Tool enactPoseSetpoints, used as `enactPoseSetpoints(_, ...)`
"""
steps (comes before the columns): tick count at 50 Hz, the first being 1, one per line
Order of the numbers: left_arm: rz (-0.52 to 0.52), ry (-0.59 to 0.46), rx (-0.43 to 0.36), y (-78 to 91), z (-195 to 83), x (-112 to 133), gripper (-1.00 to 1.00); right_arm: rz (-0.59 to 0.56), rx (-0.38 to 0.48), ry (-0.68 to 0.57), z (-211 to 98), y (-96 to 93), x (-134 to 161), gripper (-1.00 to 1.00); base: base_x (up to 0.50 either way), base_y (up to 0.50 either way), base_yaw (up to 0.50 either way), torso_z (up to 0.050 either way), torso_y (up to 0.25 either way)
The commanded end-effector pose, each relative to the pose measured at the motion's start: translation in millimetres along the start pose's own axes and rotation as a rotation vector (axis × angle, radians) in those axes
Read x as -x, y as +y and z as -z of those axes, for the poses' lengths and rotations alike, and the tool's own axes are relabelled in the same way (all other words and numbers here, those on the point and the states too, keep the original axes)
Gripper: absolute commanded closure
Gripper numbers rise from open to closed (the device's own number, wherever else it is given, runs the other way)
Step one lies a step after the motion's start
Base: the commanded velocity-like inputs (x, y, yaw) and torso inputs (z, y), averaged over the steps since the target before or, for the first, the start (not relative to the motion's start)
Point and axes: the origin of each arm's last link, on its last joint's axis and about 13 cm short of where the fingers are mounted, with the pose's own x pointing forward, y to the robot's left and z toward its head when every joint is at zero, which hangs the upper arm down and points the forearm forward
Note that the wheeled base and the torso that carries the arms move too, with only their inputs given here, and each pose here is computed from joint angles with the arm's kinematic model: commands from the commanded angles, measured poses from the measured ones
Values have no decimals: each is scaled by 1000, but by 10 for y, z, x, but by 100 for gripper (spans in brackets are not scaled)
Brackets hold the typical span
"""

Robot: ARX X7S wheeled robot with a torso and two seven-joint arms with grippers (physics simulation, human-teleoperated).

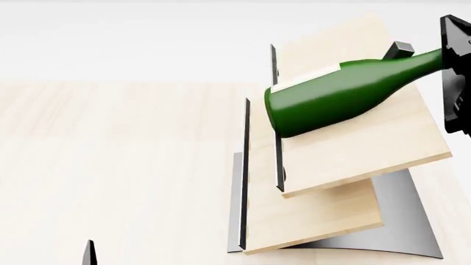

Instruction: Put the wine bottle on the wine rack.

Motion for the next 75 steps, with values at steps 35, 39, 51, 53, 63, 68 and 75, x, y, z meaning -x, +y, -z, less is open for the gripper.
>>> enactPoseSetpoints(35, 7, 2, 1, -11, 7, 4, -100, -29, 26, -9, -28, 26, 51, -100, 0, 0, 0, 0, 0)
enactPoseSetpoints(39, 7, 1, 0, -12, 4, 3, -100, -26, 24, -16, -40, 12, 73, -100, 0, 0, 0, 0, 0)
enactPoseSetpoints(51, 8, 2, -1, -15, 12, 5, -100, -22, 28, -38, -82, -16, 161, -100, 0, 0, 0, 0, 0)
enactPoseSetpoints(53, 8, 2, 1, -12, 11, 7, -100, -20, 29, -45, -97, -25, 196, -100, 0, 0, 0, 0, 0)
enactPoseSetpoints(63, 10, 4, 0, -18, 12, 8, -100, -16, 30, -70, -143, -47, 295, -100, 0, 0, 0, 0, 0)
enactPoseSetpoints(68, 11, 3, 1, -20, 10, 10, -100, -23, 40, -82, -159, -24, 361, -100, 0, 0, 0, 0, 0)
enactPoseSetpoints(75, 12, 4, -1, -23, 13, 10, -100, -23, 53, -103, -166, -30, 459, -100, 0, 0, 0, 0, 0)
